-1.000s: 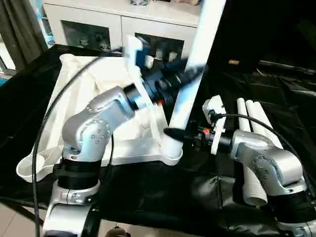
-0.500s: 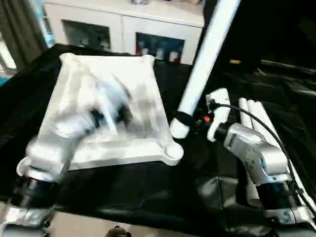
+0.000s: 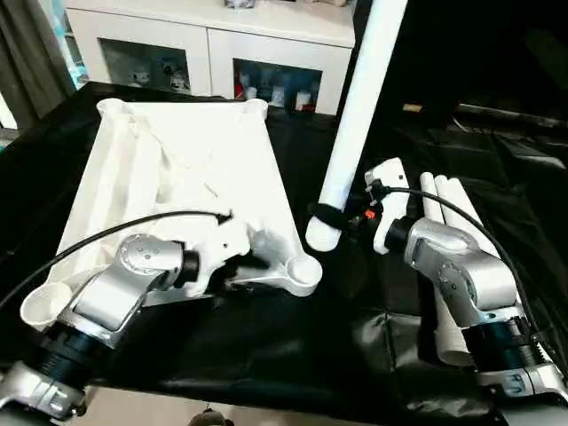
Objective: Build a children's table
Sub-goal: Pick table leg, then insert table leg to table base
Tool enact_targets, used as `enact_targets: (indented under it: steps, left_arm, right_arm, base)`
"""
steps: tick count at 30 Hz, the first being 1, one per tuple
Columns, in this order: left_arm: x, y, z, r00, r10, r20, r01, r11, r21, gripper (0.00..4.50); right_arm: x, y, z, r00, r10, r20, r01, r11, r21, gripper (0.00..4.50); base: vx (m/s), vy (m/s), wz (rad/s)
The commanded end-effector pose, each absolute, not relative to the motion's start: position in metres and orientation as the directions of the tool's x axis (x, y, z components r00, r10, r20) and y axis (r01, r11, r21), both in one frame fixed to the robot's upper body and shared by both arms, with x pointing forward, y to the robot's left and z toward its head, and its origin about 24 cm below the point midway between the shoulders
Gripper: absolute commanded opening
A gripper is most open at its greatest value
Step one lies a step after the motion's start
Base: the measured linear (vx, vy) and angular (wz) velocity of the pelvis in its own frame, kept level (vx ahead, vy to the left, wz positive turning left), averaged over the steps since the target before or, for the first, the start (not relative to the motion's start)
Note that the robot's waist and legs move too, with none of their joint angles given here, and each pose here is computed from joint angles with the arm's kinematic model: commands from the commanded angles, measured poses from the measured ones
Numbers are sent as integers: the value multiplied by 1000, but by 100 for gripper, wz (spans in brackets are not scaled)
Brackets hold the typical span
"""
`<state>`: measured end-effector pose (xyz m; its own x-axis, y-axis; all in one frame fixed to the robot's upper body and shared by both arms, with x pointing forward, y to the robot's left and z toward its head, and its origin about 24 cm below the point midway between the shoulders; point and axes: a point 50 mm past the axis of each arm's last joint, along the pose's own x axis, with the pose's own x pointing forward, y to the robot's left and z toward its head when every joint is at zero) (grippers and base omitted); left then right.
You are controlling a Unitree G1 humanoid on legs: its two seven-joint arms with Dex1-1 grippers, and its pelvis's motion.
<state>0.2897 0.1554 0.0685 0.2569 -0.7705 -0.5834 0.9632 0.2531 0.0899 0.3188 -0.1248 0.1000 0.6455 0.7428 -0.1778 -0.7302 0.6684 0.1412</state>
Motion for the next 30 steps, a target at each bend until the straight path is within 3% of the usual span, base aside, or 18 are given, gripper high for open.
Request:
enact_targets:
  steps: [1, 17, 20, 30]
  left_arm:
    - [295, 156, 68, 277, -748, -604, 958, 261, 117, 175]
    - [297, 157, 65, 270, -744, -611, 959, 264, 103, 54]
    - [295, 158, 65, 263, -754, -602, 960, 267, 84, 16]
    - [300, 144, 66, 250, -778, -577, 964, 254, 76, 0]
  right_arm:
    - [316, -126, 105, 640, 749, -171, -742, 660, 120, 189]
    - [311, -124, 104, 623, 764, -168, -751, 645, 141, 189]
    - [303, -115, 102, 542, 819, -189, -800, 572, 184, 189]
    - [309, -109, 93, 515, 820, -247, -806, 562, 184, 189]
  base:
    - [0, 0, 0]
    - [0, 0, 0]
    - [0, 0, 0]
    - [0, 0, 0]
